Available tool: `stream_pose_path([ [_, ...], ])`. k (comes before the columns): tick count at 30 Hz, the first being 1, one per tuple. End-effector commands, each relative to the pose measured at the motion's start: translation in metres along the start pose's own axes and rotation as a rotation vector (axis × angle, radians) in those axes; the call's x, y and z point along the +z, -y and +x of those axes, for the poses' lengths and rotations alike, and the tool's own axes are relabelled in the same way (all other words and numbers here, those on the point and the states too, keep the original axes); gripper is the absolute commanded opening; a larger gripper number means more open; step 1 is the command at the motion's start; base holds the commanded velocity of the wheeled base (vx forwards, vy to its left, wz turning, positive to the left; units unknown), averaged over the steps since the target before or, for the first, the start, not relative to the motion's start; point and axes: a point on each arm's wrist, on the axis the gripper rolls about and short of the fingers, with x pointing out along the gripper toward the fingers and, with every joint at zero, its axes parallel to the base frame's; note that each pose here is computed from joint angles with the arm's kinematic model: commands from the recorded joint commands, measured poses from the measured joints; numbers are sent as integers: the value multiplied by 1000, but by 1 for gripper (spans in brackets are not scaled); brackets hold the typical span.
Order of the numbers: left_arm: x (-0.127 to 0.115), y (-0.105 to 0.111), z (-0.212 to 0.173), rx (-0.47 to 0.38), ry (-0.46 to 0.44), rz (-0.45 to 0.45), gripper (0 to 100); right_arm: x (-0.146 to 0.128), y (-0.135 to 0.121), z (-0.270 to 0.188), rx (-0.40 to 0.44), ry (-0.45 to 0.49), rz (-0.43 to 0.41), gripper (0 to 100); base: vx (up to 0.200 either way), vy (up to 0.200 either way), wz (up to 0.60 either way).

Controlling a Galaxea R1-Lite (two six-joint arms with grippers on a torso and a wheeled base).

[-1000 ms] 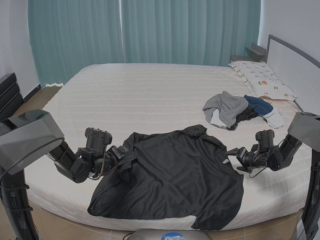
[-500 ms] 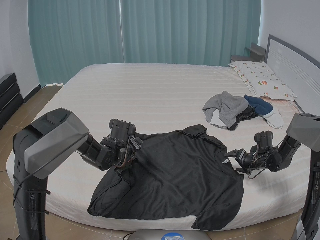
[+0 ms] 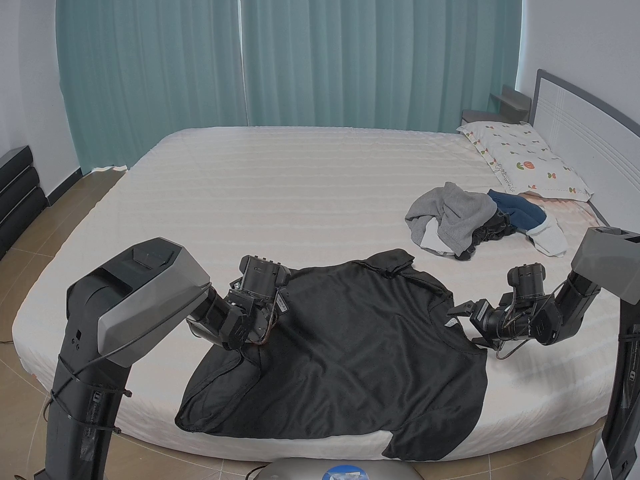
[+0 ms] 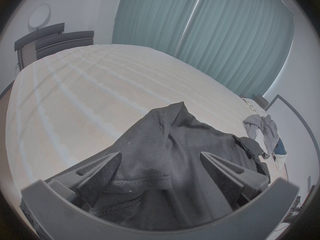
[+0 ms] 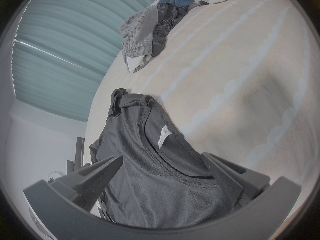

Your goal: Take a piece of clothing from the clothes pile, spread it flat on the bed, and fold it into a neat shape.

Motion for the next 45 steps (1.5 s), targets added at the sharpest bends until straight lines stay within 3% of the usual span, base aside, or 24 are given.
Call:
stream_pose_path([
  [1, -5, -3, 4, 15, -10, 8, 100, 0, 0, 1, 0, 0, 0, 100, 0, 0, 0],
  [2, -5, -4, 3, 16, -11, 9, 0, 0, 0, 0, -1, -1, -1, 100, 0, 0, 0],
  [8, -3, -10, 8, 34, -14, 62, 0, 0, 0, 0, -1, -1, -1, 100, 0, 0, 0],
  [14, 16, -17, 11, 42, 24, 27, 0, 0, 0, 0, -1, -1, -2, 100, 0, 0, 0],
  [23, 96, -51, 18, 66, 180, -102, 0, 0, 0, 0, 0, 0, -1, 100, 0, 0, 0],
  [31, 133, -82, 43, 78, 263, -107, 0, 1, -1, 1, 7, 2, -2, 100, 0, 0, 0],
  [45, 138, -90, 89, 59, 323, -92, 0, 1, -1, 1, 9, 4, 2, 100, 0, 0, 0],
])
